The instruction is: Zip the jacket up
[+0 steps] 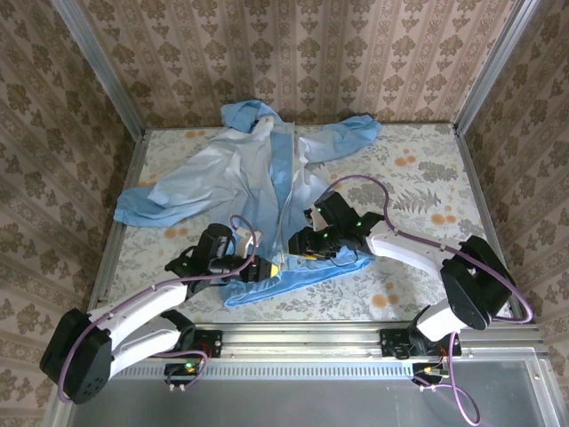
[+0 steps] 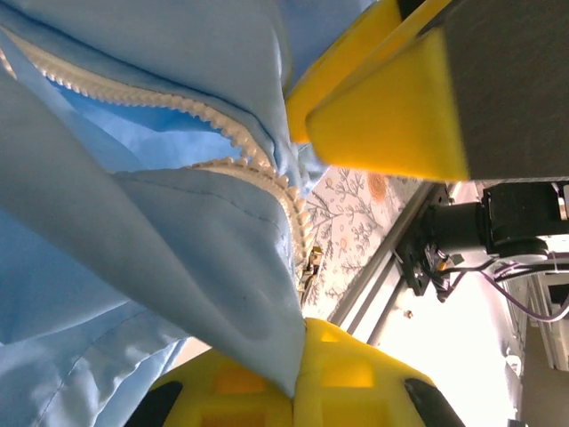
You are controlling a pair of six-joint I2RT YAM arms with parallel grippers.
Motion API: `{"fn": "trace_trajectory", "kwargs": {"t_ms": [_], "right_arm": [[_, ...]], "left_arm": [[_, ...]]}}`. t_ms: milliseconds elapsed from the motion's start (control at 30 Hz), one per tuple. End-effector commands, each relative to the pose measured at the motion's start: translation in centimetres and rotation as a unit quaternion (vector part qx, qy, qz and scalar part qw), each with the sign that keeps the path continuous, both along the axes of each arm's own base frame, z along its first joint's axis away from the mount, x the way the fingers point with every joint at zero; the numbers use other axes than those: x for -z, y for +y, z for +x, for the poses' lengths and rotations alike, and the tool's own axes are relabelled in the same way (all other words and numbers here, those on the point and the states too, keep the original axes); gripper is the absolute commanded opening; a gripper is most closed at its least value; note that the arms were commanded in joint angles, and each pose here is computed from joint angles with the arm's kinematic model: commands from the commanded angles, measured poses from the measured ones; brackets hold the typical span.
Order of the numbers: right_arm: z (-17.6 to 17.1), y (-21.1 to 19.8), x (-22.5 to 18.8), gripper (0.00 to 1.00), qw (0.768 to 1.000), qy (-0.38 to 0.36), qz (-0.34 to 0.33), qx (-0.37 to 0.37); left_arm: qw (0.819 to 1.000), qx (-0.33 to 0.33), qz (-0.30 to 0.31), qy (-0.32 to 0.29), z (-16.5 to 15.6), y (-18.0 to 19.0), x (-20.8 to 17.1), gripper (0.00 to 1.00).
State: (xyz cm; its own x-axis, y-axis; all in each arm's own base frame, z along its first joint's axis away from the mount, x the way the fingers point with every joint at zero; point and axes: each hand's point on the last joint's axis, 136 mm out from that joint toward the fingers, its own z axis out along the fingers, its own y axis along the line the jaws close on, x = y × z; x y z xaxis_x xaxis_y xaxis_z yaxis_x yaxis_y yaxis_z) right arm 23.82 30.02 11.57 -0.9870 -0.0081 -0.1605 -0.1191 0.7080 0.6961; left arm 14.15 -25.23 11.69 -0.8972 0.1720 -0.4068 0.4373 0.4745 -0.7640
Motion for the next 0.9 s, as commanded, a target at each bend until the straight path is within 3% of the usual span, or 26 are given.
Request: {"fn": "trace_trajectory", "kwargs": {"t_ms": [0,200,333,433,500,733,867], "right_arm": [[0.2,-0.7,-2.4,0.49,0.999,-0.046,-0.008,-0.017],[0.2,-1.0,-4.9,0.57,0.992,-0.117,0.011,-0.035],[-0.5,-1.6,-6.1,0.53,0.980,-0.189,-0.009,-0.057],[-1.5,-1.9,-6.2,0.42,0.960,-0.256,-0.059,-0.093],[-2.3,-1.7,-6.1,0.39,0.946,-0.291,-0.083,-0.120],[-5.1,0.7,-5.4,0.45,0.892,-0.375,-0.144,-0.210],[-6.0,2.5,-4.3,0.49,0.876,-0.383,-0.158,-0.249]], "left_arm": [[0.999,0.031,0.001,0.013,-1.3,0.3,-1.1,0.00],[0.999,0.040,0.015,0.031,-2.2,1.0,-1.7,0.00],[0.998,0.044,0.021,0.043,-2.5,1.2,-2.1,0.00],[0.998,0.045,0.027,0.046,-2.6,1.3,-2.6,0.00],[0.997,0.046,0.029,0.046,-2.6,1.3,-3.0,0.00],[0.997,0.050,0.035,0.047,-2.3,1.3,-4.0,0.00],[0.997,0.050,0.036,0.047,-2.1,1.2,-4.2,0.00]]}}
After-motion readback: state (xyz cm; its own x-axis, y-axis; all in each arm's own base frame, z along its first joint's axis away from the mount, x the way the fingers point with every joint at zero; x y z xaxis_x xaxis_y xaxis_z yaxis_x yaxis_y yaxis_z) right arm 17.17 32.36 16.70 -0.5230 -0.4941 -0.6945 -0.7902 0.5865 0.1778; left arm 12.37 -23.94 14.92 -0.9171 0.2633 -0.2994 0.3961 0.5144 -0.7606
